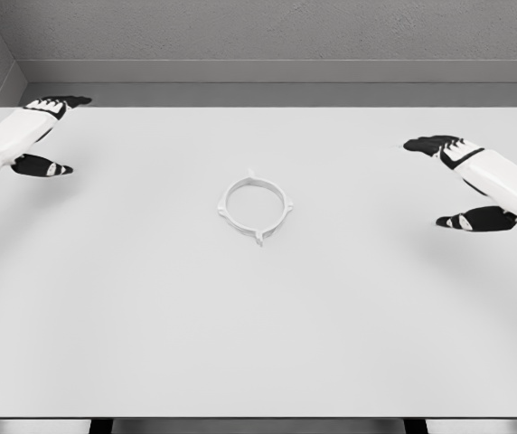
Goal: Assemble PVC drainage pipe clamps
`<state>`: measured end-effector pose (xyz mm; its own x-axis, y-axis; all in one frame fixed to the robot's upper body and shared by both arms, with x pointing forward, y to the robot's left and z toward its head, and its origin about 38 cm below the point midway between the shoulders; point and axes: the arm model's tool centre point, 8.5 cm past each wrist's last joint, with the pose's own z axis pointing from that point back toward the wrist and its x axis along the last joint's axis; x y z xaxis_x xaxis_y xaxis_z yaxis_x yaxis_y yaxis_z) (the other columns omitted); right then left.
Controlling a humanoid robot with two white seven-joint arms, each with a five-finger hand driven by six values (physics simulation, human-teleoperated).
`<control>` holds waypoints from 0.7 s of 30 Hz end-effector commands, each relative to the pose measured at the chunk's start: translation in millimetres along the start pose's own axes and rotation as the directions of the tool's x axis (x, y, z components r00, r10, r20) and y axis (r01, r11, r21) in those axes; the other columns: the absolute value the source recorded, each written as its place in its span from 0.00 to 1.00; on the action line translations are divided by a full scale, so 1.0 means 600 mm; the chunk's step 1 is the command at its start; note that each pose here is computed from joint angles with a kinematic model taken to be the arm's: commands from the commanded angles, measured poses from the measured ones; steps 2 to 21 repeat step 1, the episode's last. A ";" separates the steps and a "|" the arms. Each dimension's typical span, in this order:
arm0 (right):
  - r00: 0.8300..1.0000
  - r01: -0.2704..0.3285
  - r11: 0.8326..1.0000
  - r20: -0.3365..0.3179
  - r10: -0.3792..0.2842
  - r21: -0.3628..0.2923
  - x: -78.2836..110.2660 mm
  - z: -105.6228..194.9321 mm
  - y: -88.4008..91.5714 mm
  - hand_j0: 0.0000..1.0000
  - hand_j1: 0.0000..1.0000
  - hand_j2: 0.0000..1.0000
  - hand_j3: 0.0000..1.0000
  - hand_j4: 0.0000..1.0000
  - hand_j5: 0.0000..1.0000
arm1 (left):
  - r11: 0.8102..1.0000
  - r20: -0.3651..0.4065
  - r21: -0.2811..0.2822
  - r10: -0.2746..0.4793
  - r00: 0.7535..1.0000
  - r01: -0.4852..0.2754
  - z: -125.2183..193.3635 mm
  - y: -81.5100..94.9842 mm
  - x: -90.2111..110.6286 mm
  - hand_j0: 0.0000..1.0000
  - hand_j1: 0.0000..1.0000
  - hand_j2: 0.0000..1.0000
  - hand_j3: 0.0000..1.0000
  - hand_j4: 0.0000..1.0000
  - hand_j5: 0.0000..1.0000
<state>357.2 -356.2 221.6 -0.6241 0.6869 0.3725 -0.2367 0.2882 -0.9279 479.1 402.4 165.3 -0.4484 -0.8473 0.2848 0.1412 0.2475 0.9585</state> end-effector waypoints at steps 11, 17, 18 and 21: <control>1.000 -0.021 1.000 0.008 0.021 -0.014 0.001 0.009 -0.015 1.00 1.00 1.00 1.00 1.00 1.00 | 1.000 -0.004 0.006 -0.002 1.000 0.002 0.004 0.006 -0.004 1.00 1.00 1.00 1.00 1.00 1.00; 1.000 -0.021 1.000 0.008 0.021 -0.014 0.001 0.009 -0.015 1.00 1.00 1.00 1.00 1.00 1.00 | 1.000 -0.004 0.006 -0.002 1.000 0.002 0.004 0.006 -0.004 1.00 1.00 1.00 1.00 1.00 1.00; 1.000 -0.021 1.000 0.008 0.021 -0.014 0.001 0.009 -0.015 1.00 1.00 1.00 1.00 1.00 1.00 | 1.000 -0.004 0.006 -0.002 1.000 0.002 0.004 0.006 -0.004 1.00 1.00 1.00 1.00 1.00 1.00; 1.000 -0.021 1.000 0.008 0.021 -0.014 0.001 0.009 -0.015 1.00 1.00 1.00 1.00 1.00 1.00 | 1.000 -0.004 0.006 -0.002 1.000 0.002 0.004 0.006 -0.004 1.00 1.00 1.00 1.00 1.00 1.00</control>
